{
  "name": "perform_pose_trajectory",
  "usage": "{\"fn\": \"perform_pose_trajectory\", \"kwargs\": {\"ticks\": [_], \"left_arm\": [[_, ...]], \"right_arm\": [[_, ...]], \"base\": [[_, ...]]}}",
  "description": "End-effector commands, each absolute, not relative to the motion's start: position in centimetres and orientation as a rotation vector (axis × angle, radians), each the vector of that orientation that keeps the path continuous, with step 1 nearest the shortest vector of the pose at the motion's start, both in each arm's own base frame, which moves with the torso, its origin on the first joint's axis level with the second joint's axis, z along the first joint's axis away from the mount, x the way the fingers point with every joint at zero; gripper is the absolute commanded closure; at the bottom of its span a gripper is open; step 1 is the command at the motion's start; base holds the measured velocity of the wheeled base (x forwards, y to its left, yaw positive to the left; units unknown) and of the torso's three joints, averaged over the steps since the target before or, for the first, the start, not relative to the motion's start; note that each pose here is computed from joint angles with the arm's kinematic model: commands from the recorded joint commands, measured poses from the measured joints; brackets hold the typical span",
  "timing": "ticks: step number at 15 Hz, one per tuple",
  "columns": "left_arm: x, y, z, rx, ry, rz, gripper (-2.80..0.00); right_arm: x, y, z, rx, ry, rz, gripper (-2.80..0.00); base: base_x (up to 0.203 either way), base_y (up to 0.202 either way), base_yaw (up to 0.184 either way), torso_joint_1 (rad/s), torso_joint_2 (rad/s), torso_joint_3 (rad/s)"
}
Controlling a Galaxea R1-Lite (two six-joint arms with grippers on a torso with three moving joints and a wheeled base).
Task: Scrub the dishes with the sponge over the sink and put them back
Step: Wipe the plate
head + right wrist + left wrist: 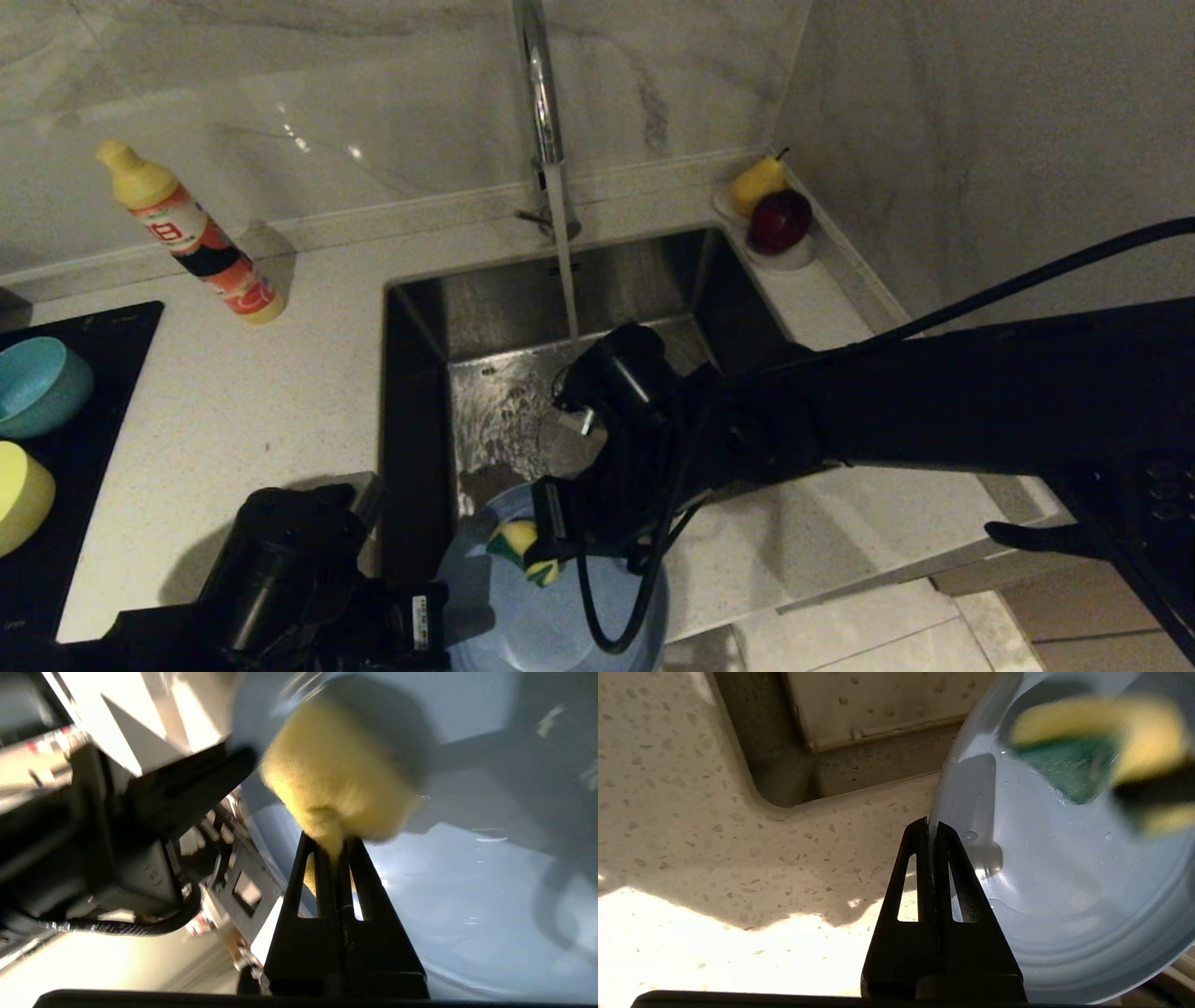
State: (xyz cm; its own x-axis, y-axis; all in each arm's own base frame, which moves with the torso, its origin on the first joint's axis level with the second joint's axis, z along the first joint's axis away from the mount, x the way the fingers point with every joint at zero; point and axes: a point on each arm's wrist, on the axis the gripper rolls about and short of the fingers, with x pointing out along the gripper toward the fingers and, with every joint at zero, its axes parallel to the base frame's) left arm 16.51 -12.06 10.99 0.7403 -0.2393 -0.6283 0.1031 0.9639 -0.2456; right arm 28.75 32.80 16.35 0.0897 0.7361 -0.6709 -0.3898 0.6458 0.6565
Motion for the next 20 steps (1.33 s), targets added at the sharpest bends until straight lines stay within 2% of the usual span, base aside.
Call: {"fn": "perform_pose_trajectory", "kwargs": {"ticks": [1,8,16,20], "left_arm": [[16.2,-11.9,11.2,-0.208,0.705,-0.191,0.00],[15.9,-11.6,11.3,-0.213,0.696,-0.194,0.00],[15.8,-11.5,11.3,-0.216,0.696,-0.195,0.00],[15.9,-11.6,11.6,-0.220,0.687,-0.196,0.00]], "right_arm": [[29.6,31.3,17.7,0.382,1.182,0.845,0.00],[30.1,29.5,19.0,0.417,1.191,0.794,0.00],[26.6,26.8,18.7,0.378,1.312,0.737,0.00],[24.4,27.0,21.0,0.367,1.270,0.808,0.00]], "base": [[0.000,0.000,0.000,0.000,0.00,0.000],[0.000,0.000,0.000,0.000,0.00,0.000],[0.000,0.000,0.000,0.000,0.00,0.000],[0.000,0.000,0.000,0.000,0.00,0.000]]}}
